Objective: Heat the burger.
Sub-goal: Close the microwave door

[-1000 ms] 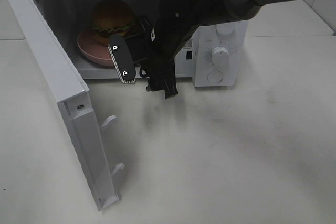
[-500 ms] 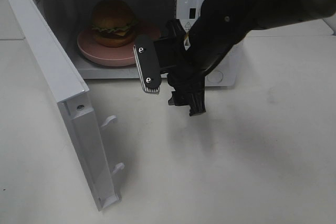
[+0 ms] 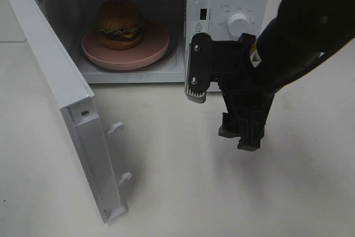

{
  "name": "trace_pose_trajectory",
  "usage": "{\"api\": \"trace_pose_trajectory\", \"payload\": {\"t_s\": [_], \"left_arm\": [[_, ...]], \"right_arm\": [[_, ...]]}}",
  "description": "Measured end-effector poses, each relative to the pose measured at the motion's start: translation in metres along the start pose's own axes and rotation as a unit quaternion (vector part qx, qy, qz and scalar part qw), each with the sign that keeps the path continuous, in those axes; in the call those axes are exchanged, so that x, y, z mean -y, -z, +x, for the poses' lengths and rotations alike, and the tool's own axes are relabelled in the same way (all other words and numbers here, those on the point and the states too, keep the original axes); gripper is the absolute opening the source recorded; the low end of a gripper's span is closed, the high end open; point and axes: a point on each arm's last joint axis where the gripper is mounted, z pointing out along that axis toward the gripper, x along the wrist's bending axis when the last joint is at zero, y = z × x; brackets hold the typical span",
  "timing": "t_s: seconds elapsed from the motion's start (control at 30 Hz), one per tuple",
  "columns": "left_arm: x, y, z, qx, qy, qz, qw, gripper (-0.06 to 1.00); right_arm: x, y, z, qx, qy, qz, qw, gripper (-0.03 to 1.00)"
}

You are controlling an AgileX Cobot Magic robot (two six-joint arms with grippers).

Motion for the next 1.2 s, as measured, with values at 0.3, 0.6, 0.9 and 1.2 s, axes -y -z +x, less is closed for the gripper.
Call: {"api": "trace_pose_trajectory", "payload": {"t_s": [0.3,0.6,0.9,1.2], "left_arm": [[0.000,0.000,0.000,0.000,0.000,0.000,1.000,0.96],[0.000,0.000,0.000,0.000,0.000,0.000,1.000,0.96],[0.000,0.000,0.000,0.000,0.000,0.000,1.000,0.96],[0.000,0.000,0.000,0.000,0.000,0.000,1.000,0.96]], "right_arm": [[0.019,0.049,0.008,0.003,-0.236,0.025,0.971,0.77],[0.045,0.091,0.023,-0.007,-0.367,0.092,0.925,0.77],[0.061,0.126,0.034,0.004,-0.396,0.080,0.915,0.77],[0.087,0.141,0.058,0.014,-0.404,0.050,0.913,0.77]]}}
